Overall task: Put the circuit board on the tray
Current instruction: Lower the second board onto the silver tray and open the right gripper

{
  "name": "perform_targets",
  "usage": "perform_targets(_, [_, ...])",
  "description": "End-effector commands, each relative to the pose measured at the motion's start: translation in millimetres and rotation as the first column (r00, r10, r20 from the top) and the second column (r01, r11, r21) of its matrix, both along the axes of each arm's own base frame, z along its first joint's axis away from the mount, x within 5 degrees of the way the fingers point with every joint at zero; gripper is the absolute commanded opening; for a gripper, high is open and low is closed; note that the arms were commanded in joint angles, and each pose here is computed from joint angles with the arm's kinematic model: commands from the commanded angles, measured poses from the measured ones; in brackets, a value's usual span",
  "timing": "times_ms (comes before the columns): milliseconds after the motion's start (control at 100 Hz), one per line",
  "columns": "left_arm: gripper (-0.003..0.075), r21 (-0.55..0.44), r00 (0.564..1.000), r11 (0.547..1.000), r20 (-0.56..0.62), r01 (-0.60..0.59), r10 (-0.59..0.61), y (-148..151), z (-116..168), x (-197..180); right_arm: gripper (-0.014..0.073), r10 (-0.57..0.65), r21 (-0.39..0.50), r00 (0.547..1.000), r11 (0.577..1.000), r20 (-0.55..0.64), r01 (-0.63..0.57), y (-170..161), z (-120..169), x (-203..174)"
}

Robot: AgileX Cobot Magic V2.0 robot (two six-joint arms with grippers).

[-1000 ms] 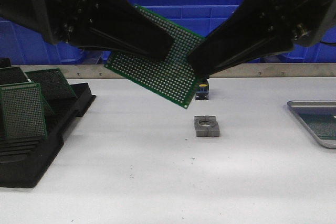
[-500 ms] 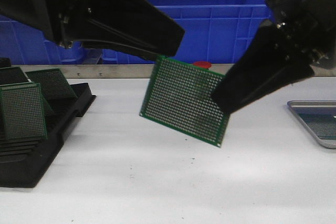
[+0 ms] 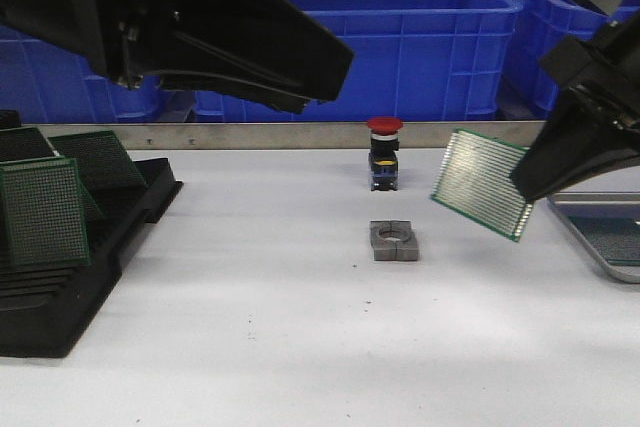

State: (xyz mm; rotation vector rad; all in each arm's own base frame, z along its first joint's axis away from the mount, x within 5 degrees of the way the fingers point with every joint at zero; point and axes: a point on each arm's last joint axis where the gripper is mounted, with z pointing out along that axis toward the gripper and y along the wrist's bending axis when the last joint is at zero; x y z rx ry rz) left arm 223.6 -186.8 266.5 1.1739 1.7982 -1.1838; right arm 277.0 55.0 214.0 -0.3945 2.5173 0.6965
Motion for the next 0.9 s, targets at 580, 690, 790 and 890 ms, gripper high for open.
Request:
perform_targets(580, [0.0445,-0.090,1.000,0.996,0.018,0.002,0.000,-3.5,21.2,-2.4,-0.0057,-0.487,-0.031,0.873,0.873,-0.009,0.487,-118.3,-22.3,20.9])
perform_targets(690, [0.0445,-0.090,1.000,0.996,0.018,0.002,0.000,-3.5,21.2,-2.4,0.0017,-0.510,-0.039,0.860,0.860,0.004,0.510,-123.4,-22.2,21.0])
perform_targets(790, [0.0445,-0.090,1.000,0.996,0.018,0.002,0.000,-3.5,21.2,-2.4,0.0226,-0.514,-0.042,0.858,0.857,0.009,0.514,-124.1,-22.2,21.3])
perform_targets(890, [0.0445,-0.090,1.000,0.996,0.018,0.002,0.000,-3.5,21.2,-2.4,0.0474,-0.529,-0.052,0.848,0.847,0.030,0.530,-126.5,-21.3,23.0])
